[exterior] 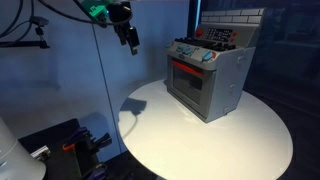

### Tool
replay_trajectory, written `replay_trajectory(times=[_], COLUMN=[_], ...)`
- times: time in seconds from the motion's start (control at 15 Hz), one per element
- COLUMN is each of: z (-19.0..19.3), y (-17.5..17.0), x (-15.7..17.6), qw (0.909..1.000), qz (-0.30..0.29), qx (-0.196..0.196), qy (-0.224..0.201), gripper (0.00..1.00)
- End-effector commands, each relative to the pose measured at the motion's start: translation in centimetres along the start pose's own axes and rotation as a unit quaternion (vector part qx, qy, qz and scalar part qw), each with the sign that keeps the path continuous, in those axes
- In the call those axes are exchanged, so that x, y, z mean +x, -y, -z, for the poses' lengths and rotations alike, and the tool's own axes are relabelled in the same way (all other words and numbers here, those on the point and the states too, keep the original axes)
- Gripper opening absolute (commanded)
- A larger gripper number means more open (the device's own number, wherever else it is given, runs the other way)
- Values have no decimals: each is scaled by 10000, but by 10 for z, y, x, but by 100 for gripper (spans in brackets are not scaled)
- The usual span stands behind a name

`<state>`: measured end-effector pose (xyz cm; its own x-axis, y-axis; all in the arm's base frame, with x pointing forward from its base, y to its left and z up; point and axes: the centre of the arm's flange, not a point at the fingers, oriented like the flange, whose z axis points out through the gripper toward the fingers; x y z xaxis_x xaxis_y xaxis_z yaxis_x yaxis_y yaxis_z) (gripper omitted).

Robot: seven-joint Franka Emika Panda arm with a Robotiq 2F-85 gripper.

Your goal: Turn the knob on the right in a clockwise direction

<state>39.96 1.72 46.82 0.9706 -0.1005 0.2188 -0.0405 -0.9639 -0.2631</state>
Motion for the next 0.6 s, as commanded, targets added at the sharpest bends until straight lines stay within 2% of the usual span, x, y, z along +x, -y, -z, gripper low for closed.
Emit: replay_trajectory(times=[0.0, 0.53], z=[0, 6], y=[0, 0], x=[0, 7], qw=[10000, 9999], qz=[0, -59], qx=[0, -23], qy=[0, -100], gripper=[100, 100])
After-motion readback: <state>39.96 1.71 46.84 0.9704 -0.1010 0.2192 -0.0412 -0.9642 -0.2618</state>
